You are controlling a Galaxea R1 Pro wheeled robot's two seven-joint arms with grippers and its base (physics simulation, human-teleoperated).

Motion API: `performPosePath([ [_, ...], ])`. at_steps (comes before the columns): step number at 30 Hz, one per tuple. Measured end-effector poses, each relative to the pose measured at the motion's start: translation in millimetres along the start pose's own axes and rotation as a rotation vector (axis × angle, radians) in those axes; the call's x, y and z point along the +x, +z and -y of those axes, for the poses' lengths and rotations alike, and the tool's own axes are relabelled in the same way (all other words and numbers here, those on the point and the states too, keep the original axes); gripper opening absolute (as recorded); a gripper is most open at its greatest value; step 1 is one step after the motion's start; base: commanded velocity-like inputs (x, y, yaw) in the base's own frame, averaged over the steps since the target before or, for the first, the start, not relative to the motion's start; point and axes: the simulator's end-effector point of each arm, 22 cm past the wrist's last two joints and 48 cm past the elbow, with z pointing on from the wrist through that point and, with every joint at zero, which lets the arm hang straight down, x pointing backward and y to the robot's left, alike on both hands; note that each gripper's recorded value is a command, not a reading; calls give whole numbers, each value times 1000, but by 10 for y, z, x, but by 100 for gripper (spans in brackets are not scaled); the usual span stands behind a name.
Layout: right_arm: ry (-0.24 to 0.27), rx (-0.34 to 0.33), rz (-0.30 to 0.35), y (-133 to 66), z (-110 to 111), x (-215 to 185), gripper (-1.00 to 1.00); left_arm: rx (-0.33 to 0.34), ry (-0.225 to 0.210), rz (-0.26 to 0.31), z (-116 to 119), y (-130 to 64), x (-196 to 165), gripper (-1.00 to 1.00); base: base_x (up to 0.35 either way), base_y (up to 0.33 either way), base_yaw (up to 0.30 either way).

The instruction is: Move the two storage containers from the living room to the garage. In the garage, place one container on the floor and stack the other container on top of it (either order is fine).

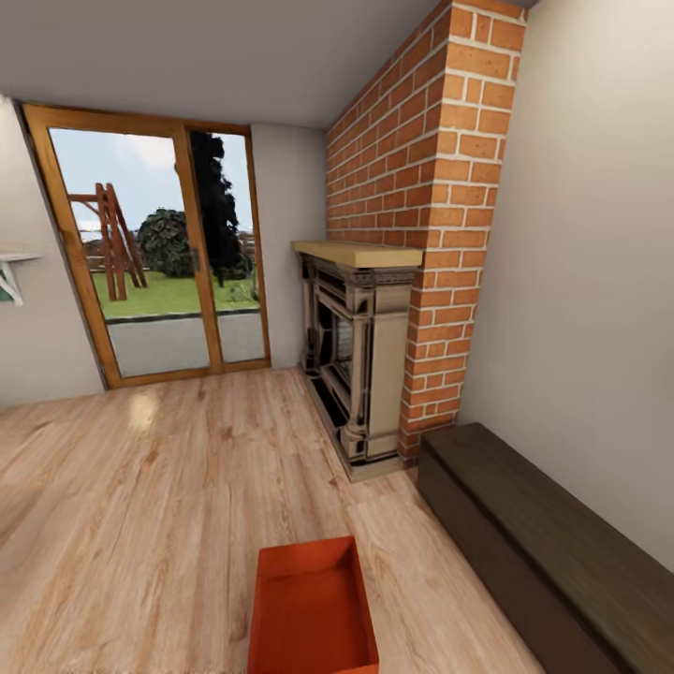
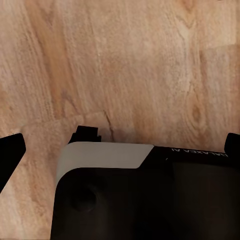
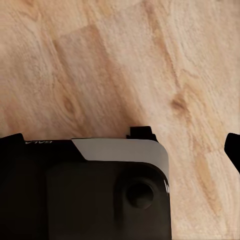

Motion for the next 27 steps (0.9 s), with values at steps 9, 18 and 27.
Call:
performPosePath([
  [9, 0, 1, 0, 0, 4, 0, 100, 0, 0, 0, 0, 0, 0, 100, 0, 0, 269],
  [18, 0, 2, 1, -2, 12, 0, 100, 1, 1, 0, 5, -2, 1, 100, 102, 0, 79],
  [27, 0, 2, 1, -3, 12, 0, 100, 2, 2, 0, 13, -2, 2, 100, 304, 0, 2],
])
